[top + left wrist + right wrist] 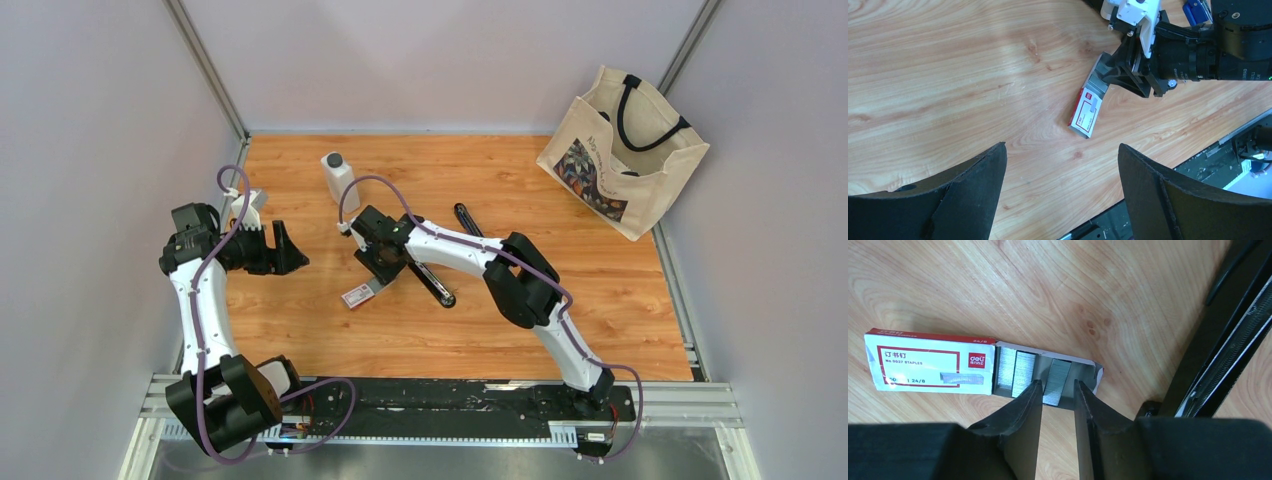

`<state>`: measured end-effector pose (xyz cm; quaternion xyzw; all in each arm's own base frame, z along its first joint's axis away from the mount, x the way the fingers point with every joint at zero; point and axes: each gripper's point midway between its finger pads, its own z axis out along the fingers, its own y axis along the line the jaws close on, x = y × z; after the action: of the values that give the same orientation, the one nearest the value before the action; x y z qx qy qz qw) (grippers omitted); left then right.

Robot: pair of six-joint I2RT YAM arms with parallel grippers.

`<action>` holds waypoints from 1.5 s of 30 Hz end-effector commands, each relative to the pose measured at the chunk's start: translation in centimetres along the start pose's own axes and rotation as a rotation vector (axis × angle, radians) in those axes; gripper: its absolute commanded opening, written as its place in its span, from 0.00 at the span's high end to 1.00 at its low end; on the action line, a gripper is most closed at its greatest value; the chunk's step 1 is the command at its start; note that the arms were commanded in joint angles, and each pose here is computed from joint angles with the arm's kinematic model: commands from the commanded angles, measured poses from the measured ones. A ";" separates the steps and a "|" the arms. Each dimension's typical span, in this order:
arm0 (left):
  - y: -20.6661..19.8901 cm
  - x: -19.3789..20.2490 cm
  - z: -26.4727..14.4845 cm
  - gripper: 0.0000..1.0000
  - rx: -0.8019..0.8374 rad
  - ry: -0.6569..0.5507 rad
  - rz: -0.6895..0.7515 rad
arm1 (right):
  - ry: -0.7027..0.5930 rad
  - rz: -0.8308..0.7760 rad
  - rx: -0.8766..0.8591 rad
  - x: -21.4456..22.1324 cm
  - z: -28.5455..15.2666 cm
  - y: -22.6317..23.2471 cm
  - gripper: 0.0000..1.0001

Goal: Load the staples into the stapler

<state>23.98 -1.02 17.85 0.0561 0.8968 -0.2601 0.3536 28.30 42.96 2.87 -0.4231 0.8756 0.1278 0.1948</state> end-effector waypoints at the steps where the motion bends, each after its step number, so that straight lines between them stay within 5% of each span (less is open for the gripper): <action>1: 0.2 -0.5 -0.3 0.11 -0.014 -0.030 0.009 | -0.025 -0.025 0.020 -1.1 0.0 0.0 0.69; 21: 0.2 -0.6 -0.4 0.10 -0.018 -0.033 0.010 | -0.013 -0.047 0.056 -1.0 0.0 -0.6 0.71; 45: 0.3 -0.6 -0.4 0.10 -0.021 -0.038 0.006 | -0.161 -0.093 0.032 -4.6 -5.9 0.0 0.78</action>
<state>24.08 -0.69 17.83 0.0526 0.8973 -0.2554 0.3562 29.20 42.80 5.26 -0.4461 0.8587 0.1099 0.2269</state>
